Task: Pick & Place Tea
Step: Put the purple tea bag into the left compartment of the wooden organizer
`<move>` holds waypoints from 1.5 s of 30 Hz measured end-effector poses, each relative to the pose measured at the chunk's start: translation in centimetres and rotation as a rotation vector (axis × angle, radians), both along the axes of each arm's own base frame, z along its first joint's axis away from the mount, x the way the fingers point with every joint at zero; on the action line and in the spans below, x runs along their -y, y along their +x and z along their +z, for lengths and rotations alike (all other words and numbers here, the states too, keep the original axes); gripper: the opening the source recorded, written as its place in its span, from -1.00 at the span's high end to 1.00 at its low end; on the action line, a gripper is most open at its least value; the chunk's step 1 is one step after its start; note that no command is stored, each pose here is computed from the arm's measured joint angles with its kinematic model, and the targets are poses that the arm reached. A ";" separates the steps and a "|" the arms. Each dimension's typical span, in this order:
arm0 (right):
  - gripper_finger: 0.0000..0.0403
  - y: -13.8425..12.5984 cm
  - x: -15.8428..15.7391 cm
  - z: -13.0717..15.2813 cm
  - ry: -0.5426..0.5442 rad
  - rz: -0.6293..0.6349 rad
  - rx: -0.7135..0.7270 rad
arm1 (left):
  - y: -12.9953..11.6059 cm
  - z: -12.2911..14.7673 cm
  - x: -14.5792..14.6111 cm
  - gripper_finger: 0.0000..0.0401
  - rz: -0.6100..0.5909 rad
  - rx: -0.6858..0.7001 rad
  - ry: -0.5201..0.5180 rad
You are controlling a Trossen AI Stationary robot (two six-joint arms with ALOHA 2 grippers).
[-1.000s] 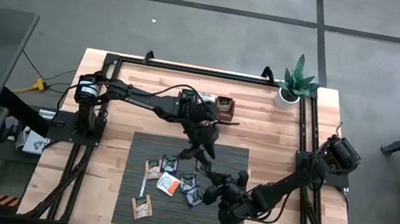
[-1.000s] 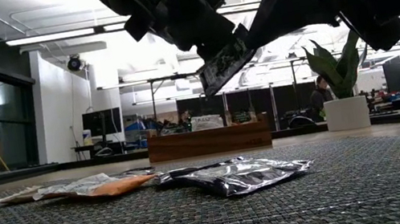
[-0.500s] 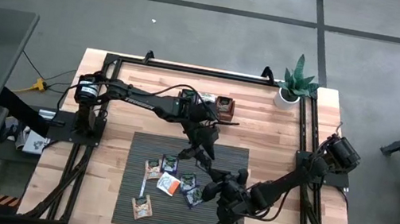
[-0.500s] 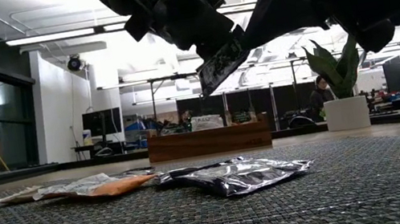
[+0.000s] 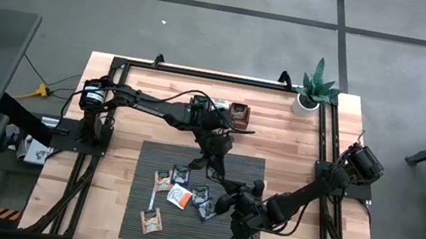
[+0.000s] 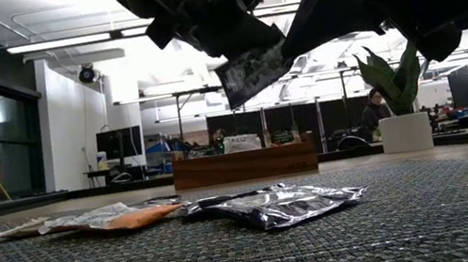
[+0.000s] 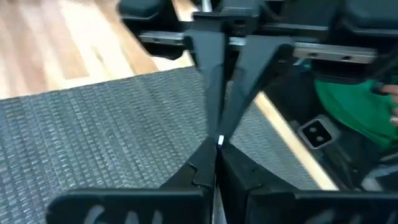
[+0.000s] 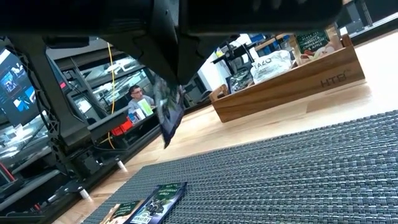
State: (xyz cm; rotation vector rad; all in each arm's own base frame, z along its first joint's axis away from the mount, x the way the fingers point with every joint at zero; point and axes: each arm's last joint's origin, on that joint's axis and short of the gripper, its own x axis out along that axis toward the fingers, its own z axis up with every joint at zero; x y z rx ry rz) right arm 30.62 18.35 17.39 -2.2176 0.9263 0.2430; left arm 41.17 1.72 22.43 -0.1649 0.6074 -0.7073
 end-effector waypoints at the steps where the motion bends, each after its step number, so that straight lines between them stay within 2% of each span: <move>1: 1.00 0.0 0.0 0.0 0.004 -0.003 0.003 | 0.0 0.0 0.0 0.98 -0.011 0.003 -0.007; 8: 1.00 0.0 0.0 0.0 0.041 -0.026 0.035 | 0.0 0.0 0.0 1.00 -0.016 0.005 -0.009; 15: 0.95 0.2 -0.4 0.3 0.126 -0.046 0.114 | 0.0 0.0 0.1 1.00 -0.015 0.001 -0.014; 23: 0.56 0.6 -0.7 0.8 0.186 -0.090 0.235 | 0.0 0.1 0.0 1.00 -0.009 0.006 -0.010; 32: 0.11 0.1 -0.3 0.4 0.343 -0.224 0.364 | 0.1 0.0 -0.1 1.00 0.024 0.030 0.061; 40: -0.07 -0.5 -0.6 0.6 0.528 -0.395 0.686 | 0.1 -0.1 -1.2 1.00 0.061 0.054 0.135; 45: -0.11 -1.4 -0.7 0.1 0.648 -0.456 0.742 | 0.0 -0.1 -2.3 1.00 0.086 0.061 0.147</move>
